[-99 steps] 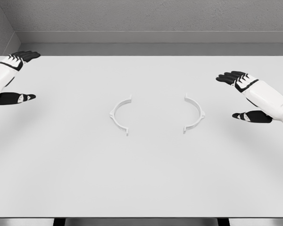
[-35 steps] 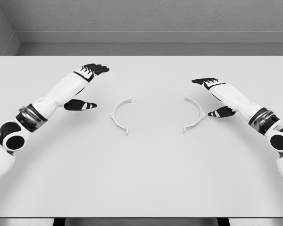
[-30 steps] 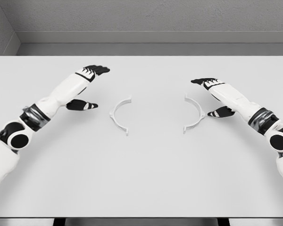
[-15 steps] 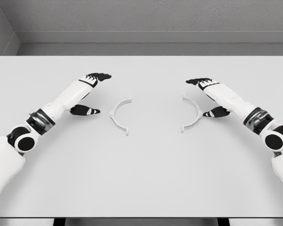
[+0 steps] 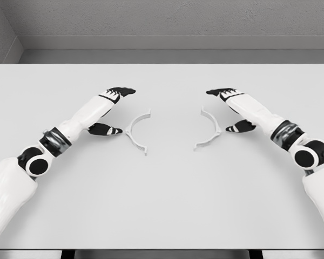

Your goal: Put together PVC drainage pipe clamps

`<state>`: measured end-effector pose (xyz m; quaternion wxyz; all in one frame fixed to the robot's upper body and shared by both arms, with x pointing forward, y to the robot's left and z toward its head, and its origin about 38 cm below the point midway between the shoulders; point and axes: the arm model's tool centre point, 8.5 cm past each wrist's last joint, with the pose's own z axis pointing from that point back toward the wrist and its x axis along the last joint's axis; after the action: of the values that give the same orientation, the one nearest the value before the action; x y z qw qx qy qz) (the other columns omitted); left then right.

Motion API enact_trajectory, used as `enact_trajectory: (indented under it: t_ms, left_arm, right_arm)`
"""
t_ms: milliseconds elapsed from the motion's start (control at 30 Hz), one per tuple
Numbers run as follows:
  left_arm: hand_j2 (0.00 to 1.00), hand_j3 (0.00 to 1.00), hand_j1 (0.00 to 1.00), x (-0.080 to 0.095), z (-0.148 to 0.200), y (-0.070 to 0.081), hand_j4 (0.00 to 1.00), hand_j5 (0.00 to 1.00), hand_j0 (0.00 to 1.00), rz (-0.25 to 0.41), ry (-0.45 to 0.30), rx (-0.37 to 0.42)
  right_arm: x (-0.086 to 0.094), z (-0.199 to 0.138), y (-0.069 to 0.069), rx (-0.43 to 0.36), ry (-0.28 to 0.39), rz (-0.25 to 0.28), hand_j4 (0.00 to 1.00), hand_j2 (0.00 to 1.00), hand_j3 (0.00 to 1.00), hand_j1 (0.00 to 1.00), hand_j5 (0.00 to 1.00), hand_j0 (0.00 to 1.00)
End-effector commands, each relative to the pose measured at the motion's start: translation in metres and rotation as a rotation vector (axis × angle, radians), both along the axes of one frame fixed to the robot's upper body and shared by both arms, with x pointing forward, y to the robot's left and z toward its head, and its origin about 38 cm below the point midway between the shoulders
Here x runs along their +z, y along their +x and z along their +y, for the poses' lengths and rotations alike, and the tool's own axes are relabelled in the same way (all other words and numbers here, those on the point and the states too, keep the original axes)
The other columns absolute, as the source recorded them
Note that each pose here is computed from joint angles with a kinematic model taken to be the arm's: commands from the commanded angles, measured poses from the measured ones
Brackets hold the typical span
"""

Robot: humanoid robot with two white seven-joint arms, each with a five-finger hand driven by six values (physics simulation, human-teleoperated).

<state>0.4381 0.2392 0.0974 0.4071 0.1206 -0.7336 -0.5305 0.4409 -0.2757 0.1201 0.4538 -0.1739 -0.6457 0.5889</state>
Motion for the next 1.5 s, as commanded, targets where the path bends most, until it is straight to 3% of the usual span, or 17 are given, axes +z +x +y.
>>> enact_trajectory:
  t_ms: [0, 300, 933, 1100, 1467]
  left_arm:
    - [1.00, 1.00, 1.00, 0.000, 0.001, 0.000, 1.00, 1.00, 1.00, 0.002, -0.006, 0.004]
    - [1.00, 1.00, 1.00, -0.002, 0.009, 0.009, 1.00, 1.00, 1.00, 0.015, 0.004, 0.032]
    - [1.00, 1.00, 1.00, -0.007, -0.013, 0.008, 1.00, 1.00, 1.00, 0.016, -0.008, 0.004]
    - [1.00, 1.00, 1.00, -0.008, -0.022, 0.007, 1.00, 1.00, 1.00, 0.016, -0.020, -0.007]
    - [1.00, 1.00, 1.00, -0.007, -0.034, 0.006, 1.00, 1.00, 1.00, 0.007, -0.023, -0.025]
  right_arm:
    - [-0.002, 0.003, 0.000, 0.004, 0.007, 0.005, 1.00, 1.00, 1.00, 1.00, 1.00, 1.00]
    - [-0.003, 0.022, 0.001, 0.036, 0.021, 0.007, 1.00, 1.00, 1.00, 1.00, 1.00, 1.00]
    - [-0.003, 0.060, 0.015, 0.054, 0.021, 0.011, 1.00, 1.00, 1.00, 1.00, 1.00, 1.00]
    - [-0.004, 0.058, 0.023, 0.038, 0.016, 0.019, 1.00, 1.00, 1.00, 1.00, 1.00, 1.00]
    - [-0.006, 0.061, 0.028, 0.034, 0.016, 0.030, 1.00, 1.00, 1.00, 1.00, 1.00, 1.00]
